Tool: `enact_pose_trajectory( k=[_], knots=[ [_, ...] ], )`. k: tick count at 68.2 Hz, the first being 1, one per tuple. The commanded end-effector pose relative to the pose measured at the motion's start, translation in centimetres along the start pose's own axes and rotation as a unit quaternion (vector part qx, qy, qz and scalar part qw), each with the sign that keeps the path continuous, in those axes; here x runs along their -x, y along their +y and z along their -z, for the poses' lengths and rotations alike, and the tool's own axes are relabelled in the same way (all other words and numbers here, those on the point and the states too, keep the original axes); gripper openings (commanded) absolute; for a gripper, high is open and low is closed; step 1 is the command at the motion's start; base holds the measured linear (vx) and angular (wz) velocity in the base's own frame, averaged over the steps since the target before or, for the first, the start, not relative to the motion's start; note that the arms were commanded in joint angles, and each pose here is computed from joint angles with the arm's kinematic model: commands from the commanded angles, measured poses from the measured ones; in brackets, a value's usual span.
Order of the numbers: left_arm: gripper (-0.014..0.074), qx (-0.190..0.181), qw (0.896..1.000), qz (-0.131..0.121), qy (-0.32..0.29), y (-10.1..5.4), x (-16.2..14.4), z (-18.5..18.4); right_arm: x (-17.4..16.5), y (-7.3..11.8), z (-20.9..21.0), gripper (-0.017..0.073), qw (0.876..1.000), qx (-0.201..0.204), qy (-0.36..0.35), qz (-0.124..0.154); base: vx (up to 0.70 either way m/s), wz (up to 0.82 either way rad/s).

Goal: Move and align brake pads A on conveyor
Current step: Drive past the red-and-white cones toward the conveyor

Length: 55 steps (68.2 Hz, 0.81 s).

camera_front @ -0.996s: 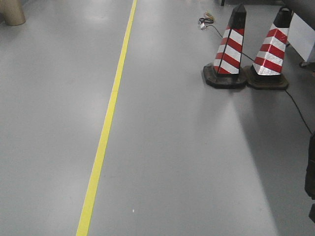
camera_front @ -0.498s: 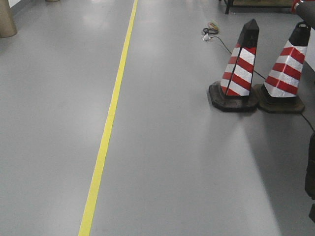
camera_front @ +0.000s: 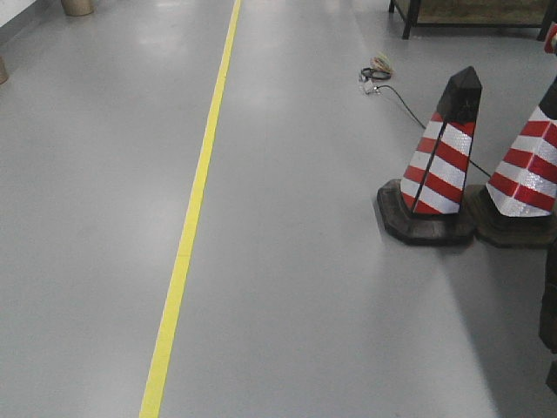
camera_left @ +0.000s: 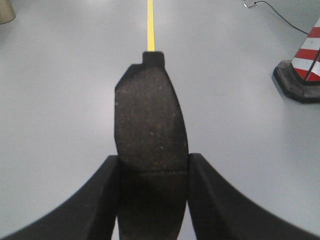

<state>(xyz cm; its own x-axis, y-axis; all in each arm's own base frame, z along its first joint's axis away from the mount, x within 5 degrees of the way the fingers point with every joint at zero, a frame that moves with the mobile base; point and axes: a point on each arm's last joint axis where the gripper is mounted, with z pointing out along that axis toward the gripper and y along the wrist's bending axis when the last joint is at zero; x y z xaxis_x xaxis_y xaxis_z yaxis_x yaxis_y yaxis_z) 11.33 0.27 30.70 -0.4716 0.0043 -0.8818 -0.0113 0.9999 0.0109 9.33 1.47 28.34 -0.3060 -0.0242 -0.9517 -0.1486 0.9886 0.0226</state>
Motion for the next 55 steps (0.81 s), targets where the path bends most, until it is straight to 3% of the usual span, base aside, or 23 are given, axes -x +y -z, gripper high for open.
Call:
enact_pose_trajectory(
  k=[1,55],
  knots=[
    [0.0066,-0.002,0.998,0.003,-0.06,-0.05,1.72,0.47,1.77,0.01,0.32,-0.0006,0.998,0.0,-0.059,0.002,0.57,-0.03],
    [0.0066,-0.002,0.998,0.003,-0.06,-0.05,1.72,0.47,1.77,0.01,0.32,-0.0006,0.998,0.0,-0.059,0.002,0.51,-0.04]
  ],
)
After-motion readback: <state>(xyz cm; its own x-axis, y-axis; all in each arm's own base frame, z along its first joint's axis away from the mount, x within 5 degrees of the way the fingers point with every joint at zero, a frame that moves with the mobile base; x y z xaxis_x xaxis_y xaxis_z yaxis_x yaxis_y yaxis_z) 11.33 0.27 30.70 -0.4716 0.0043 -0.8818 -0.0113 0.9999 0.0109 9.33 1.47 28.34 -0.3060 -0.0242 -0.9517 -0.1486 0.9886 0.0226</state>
